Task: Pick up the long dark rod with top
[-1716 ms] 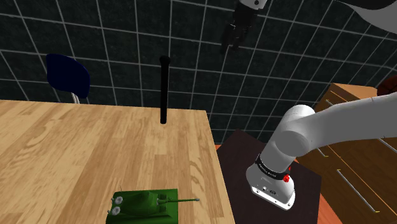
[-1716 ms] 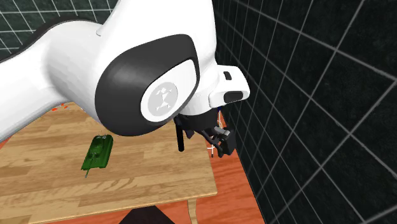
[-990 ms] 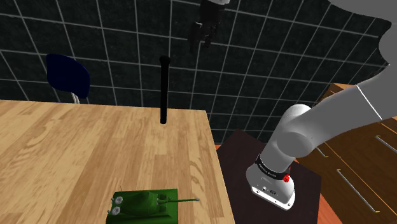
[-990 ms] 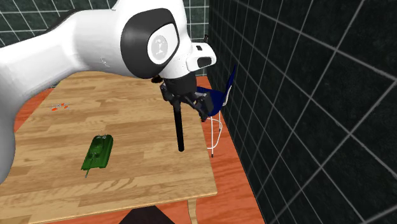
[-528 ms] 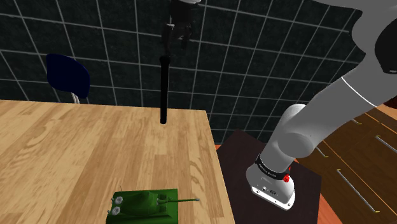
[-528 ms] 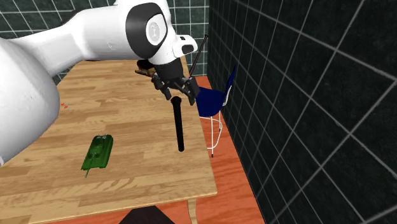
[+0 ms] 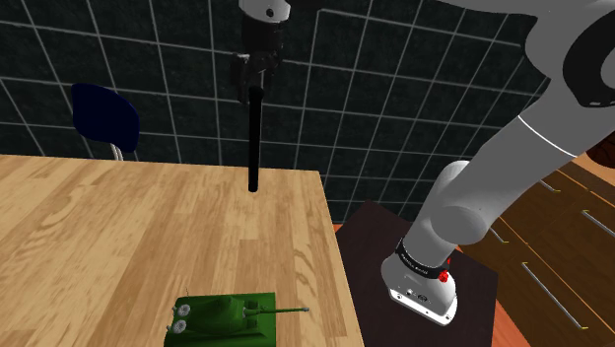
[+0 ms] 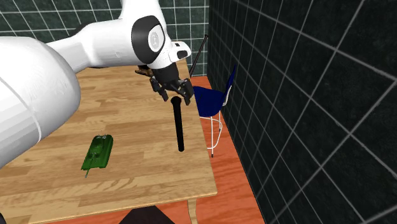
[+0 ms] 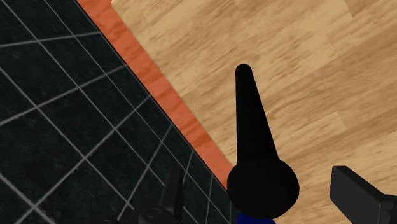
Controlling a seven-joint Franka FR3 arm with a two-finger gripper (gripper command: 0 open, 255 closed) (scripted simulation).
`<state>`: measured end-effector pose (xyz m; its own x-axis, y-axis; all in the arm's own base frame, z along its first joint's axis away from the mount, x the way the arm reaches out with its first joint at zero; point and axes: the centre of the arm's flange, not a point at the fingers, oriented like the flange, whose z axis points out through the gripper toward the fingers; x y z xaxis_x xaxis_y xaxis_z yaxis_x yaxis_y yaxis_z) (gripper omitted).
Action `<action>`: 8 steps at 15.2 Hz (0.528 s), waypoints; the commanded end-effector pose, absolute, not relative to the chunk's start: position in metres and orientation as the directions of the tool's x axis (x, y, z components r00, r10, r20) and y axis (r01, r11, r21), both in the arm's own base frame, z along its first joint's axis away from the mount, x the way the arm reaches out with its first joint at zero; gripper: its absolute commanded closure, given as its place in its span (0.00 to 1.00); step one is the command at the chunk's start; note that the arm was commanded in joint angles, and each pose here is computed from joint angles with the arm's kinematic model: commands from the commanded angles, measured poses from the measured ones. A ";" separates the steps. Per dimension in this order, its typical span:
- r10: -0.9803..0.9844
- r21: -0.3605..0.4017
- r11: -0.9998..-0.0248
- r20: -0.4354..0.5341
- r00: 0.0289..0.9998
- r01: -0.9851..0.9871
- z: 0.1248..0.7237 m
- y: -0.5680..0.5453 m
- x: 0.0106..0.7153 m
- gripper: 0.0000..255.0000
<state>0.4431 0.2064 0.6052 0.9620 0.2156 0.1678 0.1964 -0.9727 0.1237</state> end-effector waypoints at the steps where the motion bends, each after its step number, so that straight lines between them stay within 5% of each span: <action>1: 0.216 0.124 -0.973 0.168 0.962 0.197 0.594 0.206 0.443 0.00; 3: 0.216 0.124 -0.973 0.168 0.962 0.197 0.591 0.206 0.443 0.00; 4: 0.216 0.124 -0.973 0.168 0.962 0.197 0.591 0.206 0.444 1.00; 8: 0.216 0.124 -0.973 0.168 0.962 0.197 0.591 0.205 0.444 1.00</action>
